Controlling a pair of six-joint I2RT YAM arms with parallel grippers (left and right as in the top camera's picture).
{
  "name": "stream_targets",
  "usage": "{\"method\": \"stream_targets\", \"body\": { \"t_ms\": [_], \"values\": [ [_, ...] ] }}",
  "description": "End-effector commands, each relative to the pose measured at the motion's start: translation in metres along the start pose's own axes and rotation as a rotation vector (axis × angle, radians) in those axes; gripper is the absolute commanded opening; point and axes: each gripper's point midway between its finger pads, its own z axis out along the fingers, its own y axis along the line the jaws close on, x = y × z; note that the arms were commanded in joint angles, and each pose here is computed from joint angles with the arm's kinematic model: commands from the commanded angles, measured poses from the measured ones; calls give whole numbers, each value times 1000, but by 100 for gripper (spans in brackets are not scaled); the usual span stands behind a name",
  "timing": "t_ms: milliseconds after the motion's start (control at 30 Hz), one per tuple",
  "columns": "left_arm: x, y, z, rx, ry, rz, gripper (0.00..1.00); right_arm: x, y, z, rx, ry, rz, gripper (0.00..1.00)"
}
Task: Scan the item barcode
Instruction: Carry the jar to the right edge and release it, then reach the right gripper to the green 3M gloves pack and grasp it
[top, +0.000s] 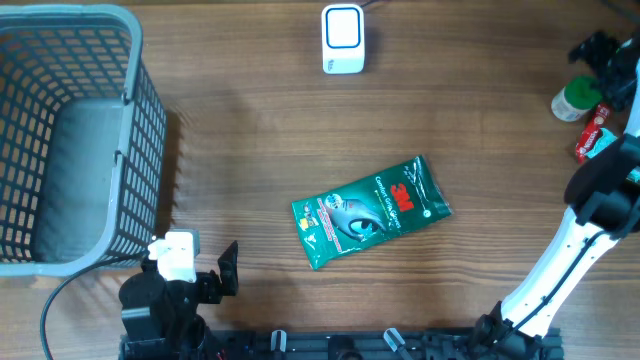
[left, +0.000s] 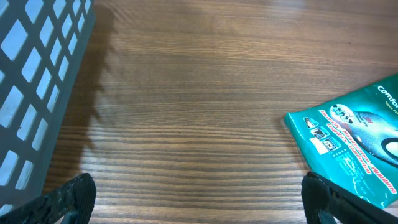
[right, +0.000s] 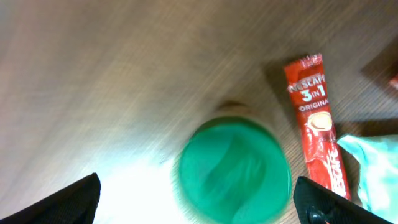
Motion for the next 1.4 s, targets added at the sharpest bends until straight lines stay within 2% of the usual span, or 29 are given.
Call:
{"method": "stream_targets", "body": {
  "t_ms": [0,133,200,333,533,633,700,833,900,967,1033,1100,1167,1233,1367],
  "values": [
    [1,-1,1,5,-2,-6,100,9,52,-97,-124,-82,-50,100],
    [1,-1,1,5,-2,-6,100,100,78,-126,-60,129,-49,100],
    [1,-1,1,5,-2,-6,100,141,93,-132,-33,211,-134,100],
    [1,-1,1,5,-2,-6,100,210,156,-150,-202,311,-432,100],
    [1,-1,1,5,-2,-6,100,278,186,-225,-311,225,-722,100],
    [1,-1,1,5,-2,-6,100,304,160,-255,-281,185,-788,100],
    [1,-1,1,5,-2,-6,100,317,137,-257,-225,188,-798,100],
    [1,-1,1,5,-2,-6,100,317,86,-206,60,152,-619,100],
    [1,-1,1,5,-2,-6,100,334,86,-164,59,194,-568,100],
    [1,-1,1,5,-2,-6,100,370,89,-109,-24,299,-498,100],
    [1,-1,1,5,-2,-6,100,409,79,-81,-40,455,-292,100],
    [1,-1,1,5,-2,-6,100,434,63,-69,25,552,-59,100],
    [1,-1,1,5,-2,-6,100,446,49,-60,93,582,90,100],
    [1,-1,1,5,-2,-6,100,453,37,-51,129,583,157,100],
    [1,-1,1,5,-2,-6,100,460,28,-40,137,582,179,100]
  ]
}}
